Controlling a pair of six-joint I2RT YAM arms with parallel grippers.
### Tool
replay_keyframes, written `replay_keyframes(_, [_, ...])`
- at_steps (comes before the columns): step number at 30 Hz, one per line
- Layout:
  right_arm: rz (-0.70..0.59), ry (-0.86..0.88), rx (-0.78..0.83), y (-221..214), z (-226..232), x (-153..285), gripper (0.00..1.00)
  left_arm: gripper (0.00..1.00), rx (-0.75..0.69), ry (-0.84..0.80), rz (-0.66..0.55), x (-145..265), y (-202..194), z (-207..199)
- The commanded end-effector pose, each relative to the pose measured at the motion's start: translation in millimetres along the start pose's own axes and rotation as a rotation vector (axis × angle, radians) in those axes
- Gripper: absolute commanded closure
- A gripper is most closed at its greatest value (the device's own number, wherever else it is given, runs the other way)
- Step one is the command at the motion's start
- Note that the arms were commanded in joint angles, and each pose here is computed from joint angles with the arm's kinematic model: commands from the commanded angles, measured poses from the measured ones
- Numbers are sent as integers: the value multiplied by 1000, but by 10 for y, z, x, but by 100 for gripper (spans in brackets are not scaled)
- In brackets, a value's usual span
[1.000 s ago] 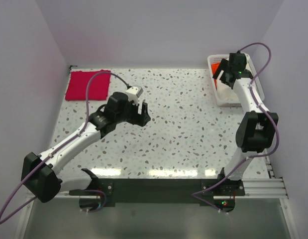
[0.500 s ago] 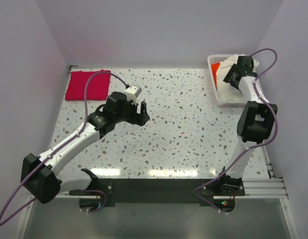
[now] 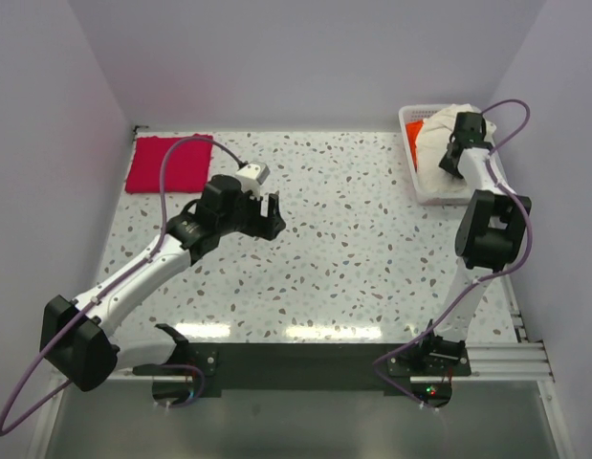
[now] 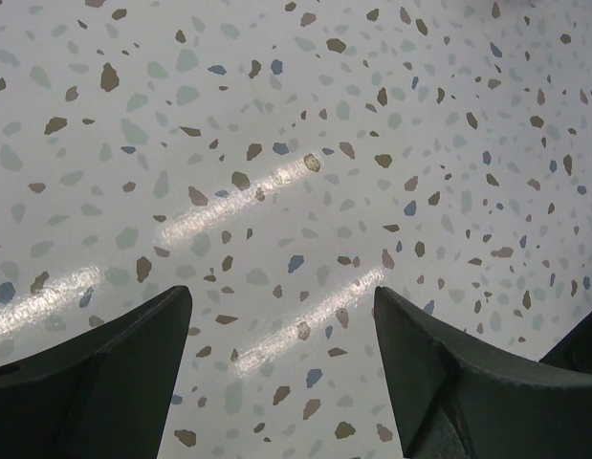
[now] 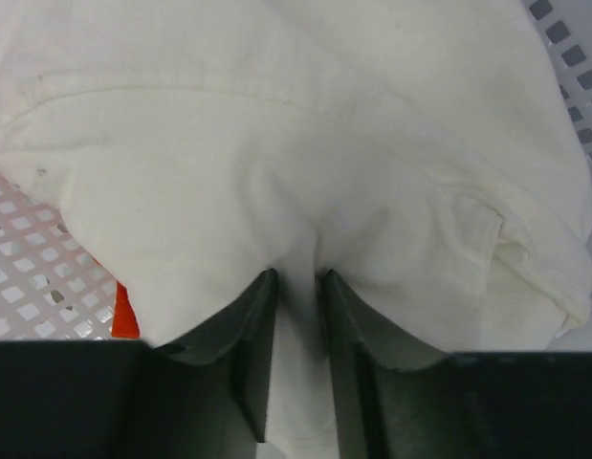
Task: Fold and stack the t-shirts
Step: Grab the tshirt from the pile
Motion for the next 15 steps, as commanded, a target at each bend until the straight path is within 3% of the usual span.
replay_keyframes(1, [-57,16,-33,193,7,199,79,18,2,-22,-36,17,64,-2])
replay_keyframes(6, [-100,38,-54,344,-2,435,99,18,4,-24,-34,7,66,4])
replay_keyframes(15, [-228,93,-103,703,-49,983,100,18,5,-24,-33,5,60,13])
Point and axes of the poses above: each gripper's point midway between its finger pads, its own x axis back along the fingers, its own z axis along the line the jaws close on, y = z × x, the point moved 9 cm from there along x, back along the fingers, and after that the axes turned 1 degree about -x, right-handed, at the moved point
